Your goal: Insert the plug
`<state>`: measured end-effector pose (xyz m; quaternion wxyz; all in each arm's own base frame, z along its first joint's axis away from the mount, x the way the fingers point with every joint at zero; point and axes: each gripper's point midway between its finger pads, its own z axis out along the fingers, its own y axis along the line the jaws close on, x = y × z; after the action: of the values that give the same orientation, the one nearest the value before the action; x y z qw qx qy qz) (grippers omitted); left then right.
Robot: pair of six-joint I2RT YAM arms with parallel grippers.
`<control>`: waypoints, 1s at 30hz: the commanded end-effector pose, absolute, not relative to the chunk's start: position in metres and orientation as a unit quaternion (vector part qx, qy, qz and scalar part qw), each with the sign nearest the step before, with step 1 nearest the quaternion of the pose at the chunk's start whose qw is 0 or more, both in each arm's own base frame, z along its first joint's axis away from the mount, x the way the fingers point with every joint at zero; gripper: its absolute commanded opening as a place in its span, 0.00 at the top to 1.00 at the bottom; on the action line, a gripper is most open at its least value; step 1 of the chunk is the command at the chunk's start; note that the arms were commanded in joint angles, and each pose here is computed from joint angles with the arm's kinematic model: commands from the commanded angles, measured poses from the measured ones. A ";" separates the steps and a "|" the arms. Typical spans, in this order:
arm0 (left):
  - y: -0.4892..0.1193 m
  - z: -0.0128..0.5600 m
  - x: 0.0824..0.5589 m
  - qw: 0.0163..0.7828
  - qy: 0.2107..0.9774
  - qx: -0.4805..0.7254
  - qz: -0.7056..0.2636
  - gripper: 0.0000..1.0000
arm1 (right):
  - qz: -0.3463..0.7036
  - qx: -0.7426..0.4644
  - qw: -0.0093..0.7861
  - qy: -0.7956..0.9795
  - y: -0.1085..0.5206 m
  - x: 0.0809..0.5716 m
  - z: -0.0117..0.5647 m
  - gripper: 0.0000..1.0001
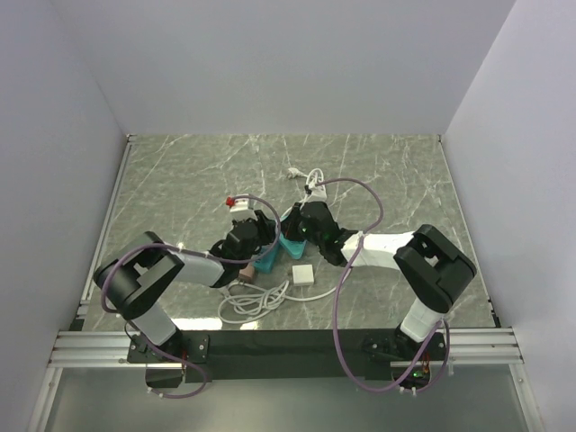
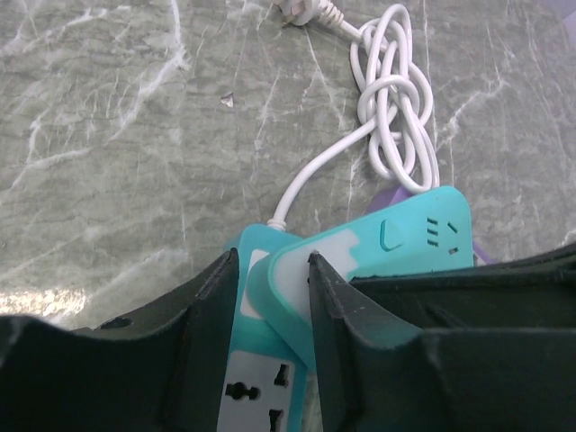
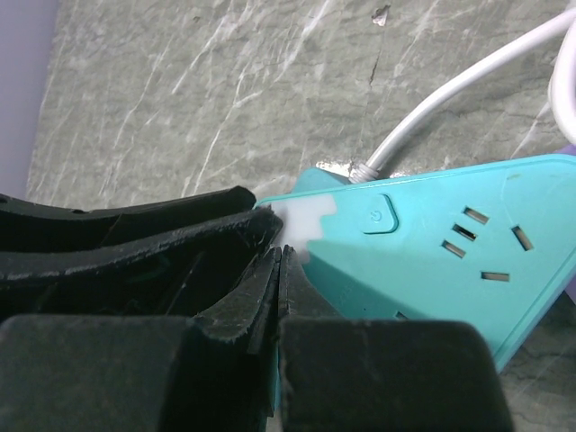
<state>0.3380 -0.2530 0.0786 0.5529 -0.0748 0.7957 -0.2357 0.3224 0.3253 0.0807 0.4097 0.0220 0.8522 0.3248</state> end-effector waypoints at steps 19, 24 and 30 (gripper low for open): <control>-0.249 0.008 0.331 0.483 0.842 -0.091 -0.223 0.73 | 0.204 0.009 0.298 0.932 0.306 0.278 -0.015 1.00; -0.246 0.001 0.329 0.479 0.845 -0.094 -0.218 0.74 | 0.197 0.012 0.284 0.938 0.301 0.269 -0.027 1.00; -0.238 0.010 0.330 0.493 0.838 -0.091 -0.213 0.71 | 0.220 0.002 0.308 0.926 0.310 0.277 -0.007 1.00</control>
<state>0.3627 -0.2521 0.0705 0.5599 -0.1426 0.7686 -0.2747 0.3343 0.3395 0.0747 0.4179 0.0544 0.8518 0.3114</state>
